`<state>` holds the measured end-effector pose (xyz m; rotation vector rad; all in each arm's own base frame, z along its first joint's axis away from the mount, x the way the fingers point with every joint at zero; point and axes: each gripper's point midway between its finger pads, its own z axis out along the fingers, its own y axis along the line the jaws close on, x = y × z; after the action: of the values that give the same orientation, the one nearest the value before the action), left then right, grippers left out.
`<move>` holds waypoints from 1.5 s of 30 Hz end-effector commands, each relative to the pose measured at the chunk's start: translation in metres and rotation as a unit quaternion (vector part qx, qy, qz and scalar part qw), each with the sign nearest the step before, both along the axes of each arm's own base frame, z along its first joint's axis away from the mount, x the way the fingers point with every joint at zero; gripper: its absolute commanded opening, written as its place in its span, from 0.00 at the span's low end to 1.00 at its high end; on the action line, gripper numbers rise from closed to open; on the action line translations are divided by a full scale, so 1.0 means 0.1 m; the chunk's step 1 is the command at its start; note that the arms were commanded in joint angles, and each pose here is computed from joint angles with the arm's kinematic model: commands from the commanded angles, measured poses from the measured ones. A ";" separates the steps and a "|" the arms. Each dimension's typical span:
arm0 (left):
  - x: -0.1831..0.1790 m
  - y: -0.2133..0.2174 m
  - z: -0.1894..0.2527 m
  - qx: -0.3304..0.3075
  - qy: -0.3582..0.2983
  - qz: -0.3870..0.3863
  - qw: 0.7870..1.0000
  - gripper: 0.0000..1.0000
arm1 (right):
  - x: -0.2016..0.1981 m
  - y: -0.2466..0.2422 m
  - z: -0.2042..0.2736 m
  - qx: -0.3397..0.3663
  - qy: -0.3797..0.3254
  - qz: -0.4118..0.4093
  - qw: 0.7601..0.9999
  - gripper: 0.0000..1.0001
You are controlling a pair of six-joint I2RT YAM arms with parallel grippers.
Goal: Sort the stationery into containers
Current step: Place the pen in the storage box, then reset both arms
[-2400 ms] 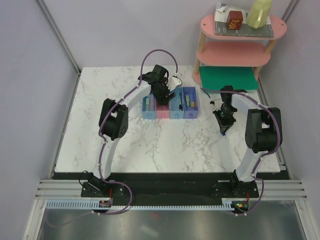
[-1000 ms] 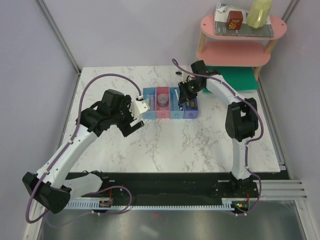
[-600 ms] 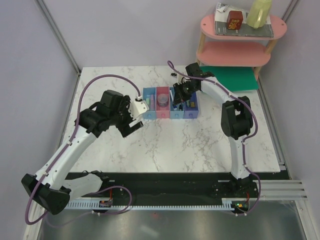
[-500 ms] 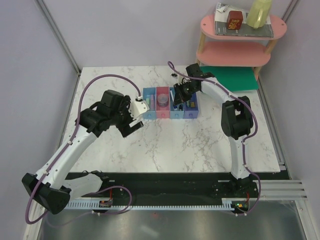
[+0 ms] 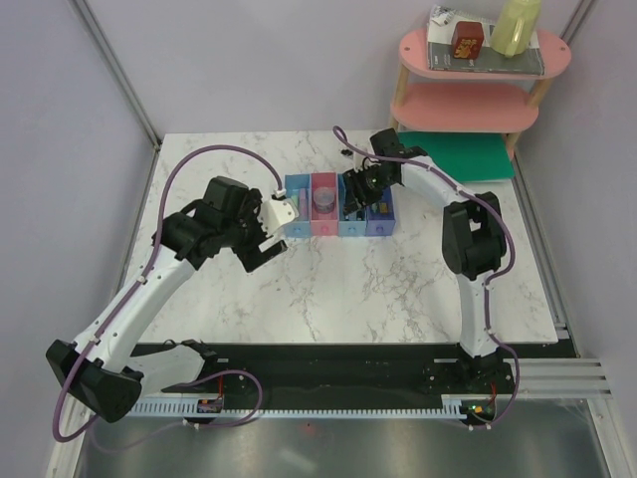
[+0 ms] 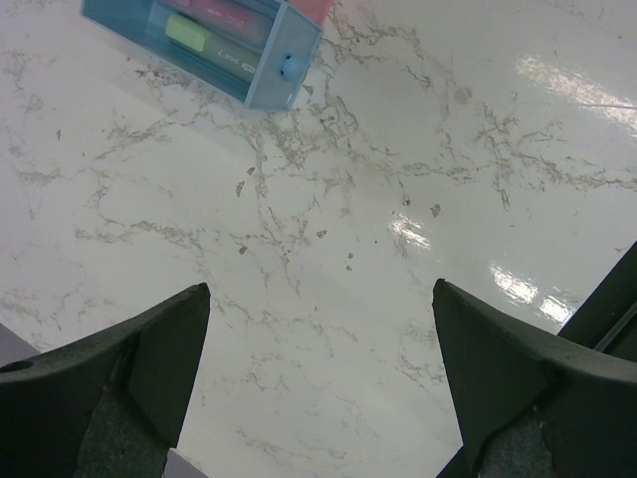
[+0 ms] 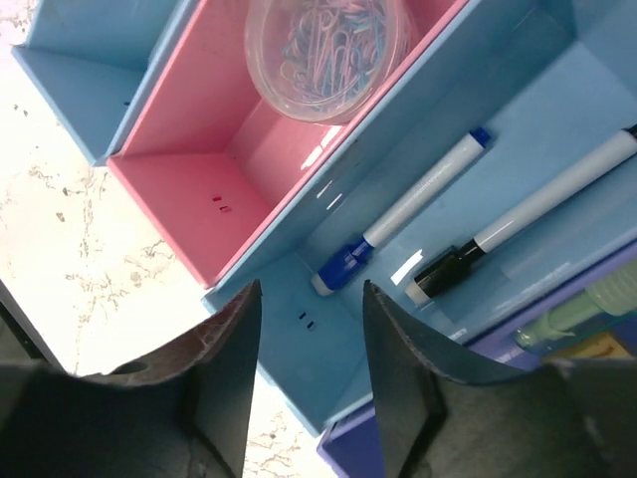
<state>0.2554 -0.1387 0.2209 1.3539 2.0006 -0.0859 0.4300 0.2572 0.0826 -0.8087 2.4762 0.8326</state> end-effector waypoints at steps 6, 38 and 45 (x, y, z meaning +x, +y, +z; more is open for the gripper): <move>0.09 -0.14 0.25 -0.041 -0.015 0.001 0.999 1.00 | 0.10 -0.15 1.20 -0.003 -0.172 0.025 0.985 0.79; 0.20 0.90 0.61 -0.228 -0.049 0.193 0.953 1.00 | -1.88 -2.37 2.63 -0.191 -0.362 -0.133 0.903 0.98; 0.19 0.90 0.60 -0.232 -0.054 0.195 0.951 1.00 | -1.79 -2.34 2.67 -0.173 -0.364 -0.151 0.903 0.98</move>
<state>0.2728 -0.0448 0.2692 0.6511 2.0212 -0.2584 0.2441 0.0212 0.3406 -0.7098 2.0172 -0.0656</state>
